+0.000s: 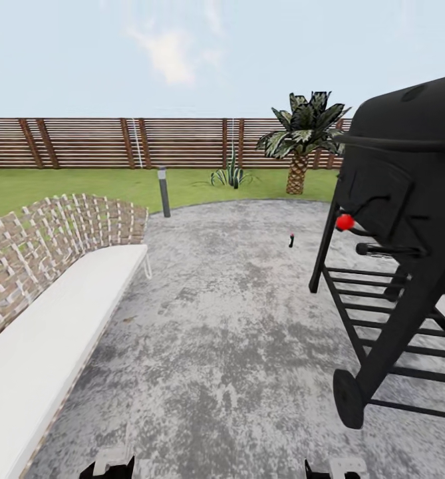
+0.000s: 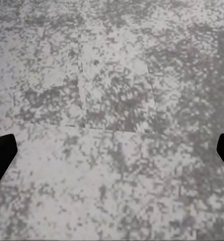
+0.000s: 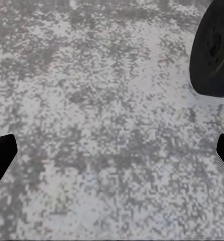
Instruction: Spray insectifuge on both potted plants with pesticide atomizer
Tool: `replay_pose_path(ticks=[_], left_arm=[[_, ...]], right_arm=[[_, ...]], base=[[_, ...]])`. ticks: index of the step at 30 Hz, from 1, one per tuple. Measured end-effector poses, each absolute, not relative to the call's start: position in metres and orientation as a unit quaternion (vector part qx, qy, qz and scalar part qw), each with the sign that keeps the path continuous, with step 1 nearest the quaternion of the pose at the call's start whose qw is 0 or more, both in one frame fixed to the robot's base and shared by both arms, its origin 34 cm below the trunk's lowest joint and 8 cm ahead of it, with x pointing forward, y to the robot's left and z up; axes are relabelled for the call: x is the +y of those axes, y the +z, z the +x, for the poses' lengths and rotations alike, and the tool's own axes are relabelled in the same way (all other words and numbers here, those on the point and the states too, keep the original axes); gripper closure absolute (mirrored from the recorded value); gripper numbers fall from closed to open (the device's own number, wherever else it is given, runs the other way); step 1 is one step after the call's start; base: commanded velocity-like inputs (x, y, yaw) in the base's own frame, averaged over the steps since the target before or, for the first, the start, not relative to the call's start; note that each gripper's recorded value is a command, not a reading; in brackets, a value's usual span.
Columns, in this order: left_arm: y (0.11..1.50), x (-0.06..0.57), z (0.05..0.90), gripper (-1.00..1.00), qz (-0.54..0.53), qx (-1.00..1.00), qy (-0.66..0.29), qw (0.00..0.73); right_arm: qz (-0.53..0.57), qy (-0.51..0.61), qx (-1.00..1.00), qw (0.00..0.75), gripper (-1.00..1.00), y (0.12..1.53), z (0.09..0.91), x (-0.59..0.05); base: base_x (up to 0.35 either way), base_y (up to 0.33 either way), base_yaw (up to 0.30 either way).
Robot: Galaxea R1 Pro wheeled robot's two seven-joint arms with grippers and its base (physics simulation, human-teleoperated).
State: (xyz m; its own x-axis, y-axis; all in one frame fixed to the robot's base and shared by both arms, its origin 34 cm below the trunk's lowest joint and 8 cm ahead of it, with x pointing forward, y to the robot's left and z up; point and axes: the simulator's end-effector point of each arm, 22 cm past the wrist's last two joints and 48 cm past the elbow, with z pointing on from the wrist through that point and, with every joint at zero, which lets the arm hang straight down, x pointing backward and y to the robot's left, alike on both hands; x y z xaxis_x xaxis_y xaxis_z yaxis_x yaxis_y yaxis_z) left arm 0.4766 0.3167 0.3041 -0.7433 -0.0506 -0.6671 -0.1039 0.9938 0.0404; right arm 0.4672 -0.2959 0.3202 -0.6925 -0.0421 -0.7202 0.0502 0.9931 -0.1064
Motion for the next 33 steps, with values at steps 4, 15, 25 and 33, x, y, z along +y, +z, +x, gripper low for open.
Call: replay_pose_path(ticks=[4, 15, 25, 33], left_arm=[[0.3041, 0.3167, 0.4766, -1.0, -0.041, 0.933, 0.037, 0.356], [0.3043, 0.3169, 0.4767, -1.0, -0.042, 0.933, 0.038, 0.356], [0.305, 0.3156, 0.4774, -1.0, -0.042, 0.932, 0.037, 0.357], [0.305, 0.3155, 0.4774, -1.0, -0.042, 0.932, 0.037, 0.357]], right_arm=[[0.003, -0.059, 0.918, 0.393, -1.0, 0.3204, 0.4674, -0.296], [0.004, -0.059, 0.918, 0.393, -1.0, 0.3206, 0.4675, -0.2965], [0.004, -0.059, 0.917, 0.394, -1.0, 0.3213, 0.4681, -0.2965], [0.004, -0.059, 0.917, 0.394, -1.0, 0.3214, 0.4682, -0.2965]], base=[[0.339, 0.0, 0.0], [0.337, 0.049, -0.013], [0.32, 0.129, -0.034], [0.336, 0.006, -0.001]])
